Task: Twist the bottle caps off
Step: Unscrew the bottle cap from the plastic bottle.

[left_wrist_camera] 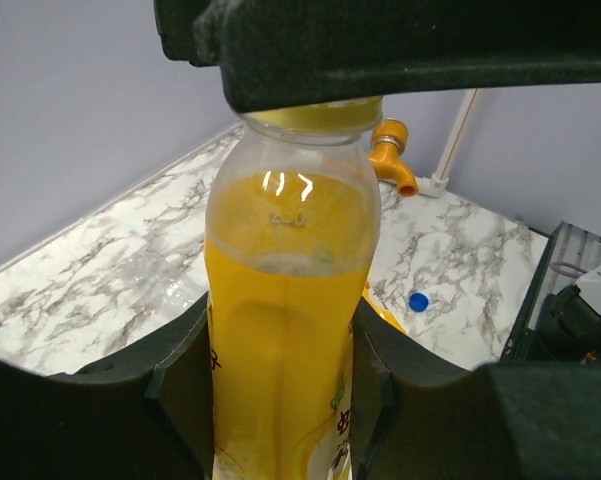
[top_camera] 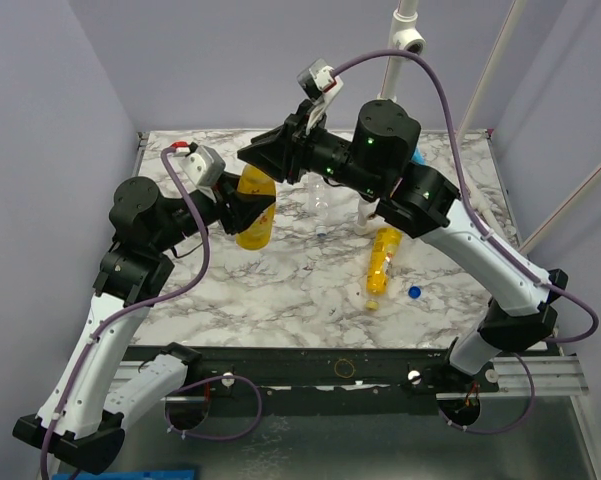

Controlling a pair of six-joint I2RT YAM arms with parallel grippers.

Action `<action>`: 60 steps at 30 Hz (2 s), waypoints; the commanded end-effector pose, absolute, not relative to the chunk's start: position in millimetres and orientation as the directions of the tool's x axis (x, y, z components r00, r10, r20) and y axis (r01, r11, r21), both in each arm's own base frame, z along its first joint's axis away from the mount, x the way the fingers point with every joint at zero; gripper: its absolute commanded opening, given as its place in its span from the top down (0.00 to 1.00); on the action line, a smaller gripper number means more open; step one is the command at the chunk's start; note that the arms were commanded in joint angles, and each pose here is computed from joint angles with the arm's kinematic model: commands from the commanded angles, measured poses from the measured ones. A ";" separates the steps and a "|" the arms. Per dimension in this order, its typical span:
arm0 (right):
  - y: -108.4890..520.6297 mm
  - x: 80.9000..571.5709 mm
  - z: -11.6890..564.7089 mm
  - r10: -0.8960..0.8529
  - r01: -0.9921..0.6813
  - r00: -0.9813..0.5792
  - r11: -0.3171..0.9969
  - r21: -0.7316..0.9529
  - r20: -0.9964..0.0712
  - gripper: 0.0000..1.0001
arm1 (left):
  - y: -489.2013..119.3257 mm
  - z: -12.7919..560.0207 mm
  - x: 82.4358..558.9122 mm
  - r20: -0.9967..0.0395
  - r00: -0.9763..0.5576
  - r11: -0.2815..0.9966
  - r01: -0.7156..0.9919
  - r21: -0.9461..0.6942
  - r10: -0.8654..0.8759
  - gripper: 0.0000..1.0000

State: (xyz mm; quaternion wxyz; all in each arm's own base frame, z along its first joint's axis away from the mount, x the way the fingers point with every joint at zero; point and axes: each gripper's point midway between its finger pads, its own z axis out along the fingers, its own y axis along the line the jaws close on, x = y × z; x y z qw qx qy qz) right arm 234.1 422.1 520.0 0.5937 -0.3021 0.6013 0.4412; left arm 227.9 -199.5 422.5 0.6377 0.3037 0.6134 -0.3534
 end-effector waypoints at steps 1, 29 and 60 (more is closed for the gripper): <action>416.5 200.2 540.1 0.191 -0.954 -0.049 0.283 0.103 -0.980 0.96 | -214.1 428.4 191.6 -0.996 -0.021 0.394 0.917 -0.056 -0.092 1.00; 387.9 192.4 555.3 0.256 -0.941 -0.020 0.322 0.105 -0.967 0.22 | -224.7 424.6 166.4 -0.997 -0.034 0.236 0.970 -0.050 -0.068 1.00; 412.5 233.6 514.3 0.140 -0.871 -0.129 0.458 0.180 -0.982 0.53 | -202.0 417.6 224.9 -0.999 0.010 0.542 0.840 -0.011 -0.036 1.00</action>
